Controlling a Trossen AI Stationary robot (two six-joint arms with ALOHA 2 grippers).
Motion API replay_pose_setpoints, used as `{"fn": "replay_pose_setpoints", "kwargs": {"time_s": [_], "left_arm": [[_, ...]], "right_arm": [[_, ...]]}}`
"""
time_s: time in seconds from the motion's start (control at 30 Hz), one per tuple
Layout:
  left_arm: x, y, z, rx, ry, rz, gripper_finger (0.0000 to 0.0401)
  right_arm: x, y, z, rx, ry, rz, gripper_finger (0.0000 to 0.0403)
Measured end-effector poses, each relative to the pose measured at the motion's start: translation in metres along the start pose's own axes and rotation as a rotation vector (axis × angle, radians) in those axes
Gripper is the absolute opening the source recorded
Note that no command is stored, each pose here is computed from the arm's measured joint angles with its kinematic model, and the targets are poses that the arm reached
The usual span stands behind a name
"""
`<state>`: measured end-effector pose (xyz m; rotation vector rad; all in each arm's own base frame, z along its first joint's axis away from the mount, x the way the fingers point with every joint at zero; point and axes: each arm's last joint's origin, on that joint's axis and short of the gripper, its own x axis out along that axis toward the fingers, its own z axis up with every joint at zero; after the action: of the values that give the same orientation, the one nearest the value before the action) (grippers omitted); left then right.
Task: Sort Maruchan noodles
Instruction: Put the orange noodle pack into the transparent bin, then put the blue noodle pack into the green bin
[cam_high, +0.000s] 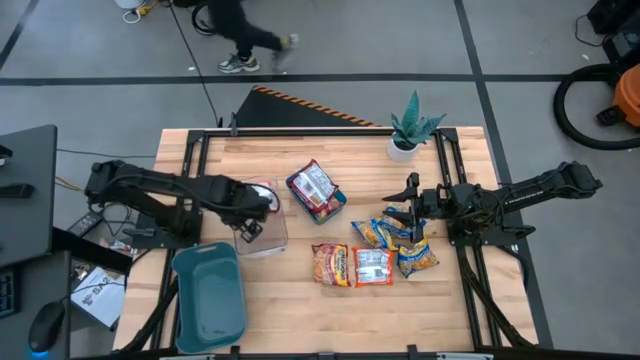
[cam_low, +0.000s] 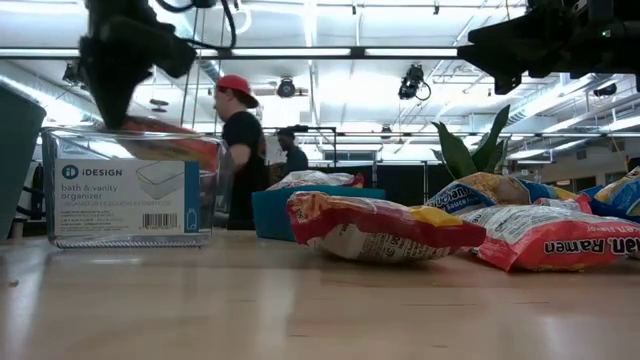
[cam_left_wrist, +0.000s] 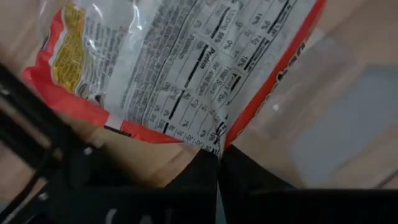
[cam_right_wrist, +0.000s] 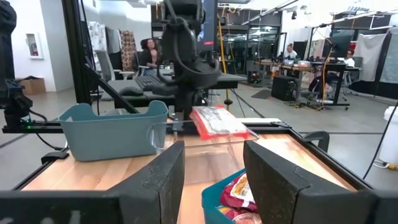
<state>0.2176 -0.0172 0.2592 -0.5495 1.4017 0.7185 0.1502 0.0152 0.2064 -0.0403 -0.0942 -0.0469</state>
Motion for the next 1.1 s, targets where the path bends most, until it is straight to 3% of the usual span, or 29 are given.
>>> {"fn": "replay_pose_setpoints", "kwargs": {"time_s": [0.17,0.4,0.57,0.77,0.93,1.1], "left_arm": [[0.014,0.002,0.008,-0.057,-0.003,-0.036,0.0021],[0.021,0.001,0.009,-0.027,0.023,-0.074,0.0125],[-0.004,-0.002,0.020,-0.025,-0.027,-0.143,0.0169],[-0.043,-0.032,0.026,0.190,-0.383,-0.208,0.0163],[-0.060,-0.054,0.031,0.264,-0.706,-0.222,0.0161],[-0.065,-0.069,0.042,0.364,-0.876,-0.203,0.0161]], "right_arm": [[0.000,0.000,0.000,-0.001,0.004,0.000,0.0170],[0.000,0.000,-0.001,-0.001,0.007,-0.001,0.0170],[0.000,0.000,-0.001,-0.001,0.007,-0.001,0.0170],[0.000,0.000,-0.001,-0.002,0.013,-0.001,0.0170],[0.000,0.000,-0.004,-0.008,0.044,0.001,0.0170],[0.000,0.000,-0.005,-0.024,0.048,-0.010,0.0170]]}}
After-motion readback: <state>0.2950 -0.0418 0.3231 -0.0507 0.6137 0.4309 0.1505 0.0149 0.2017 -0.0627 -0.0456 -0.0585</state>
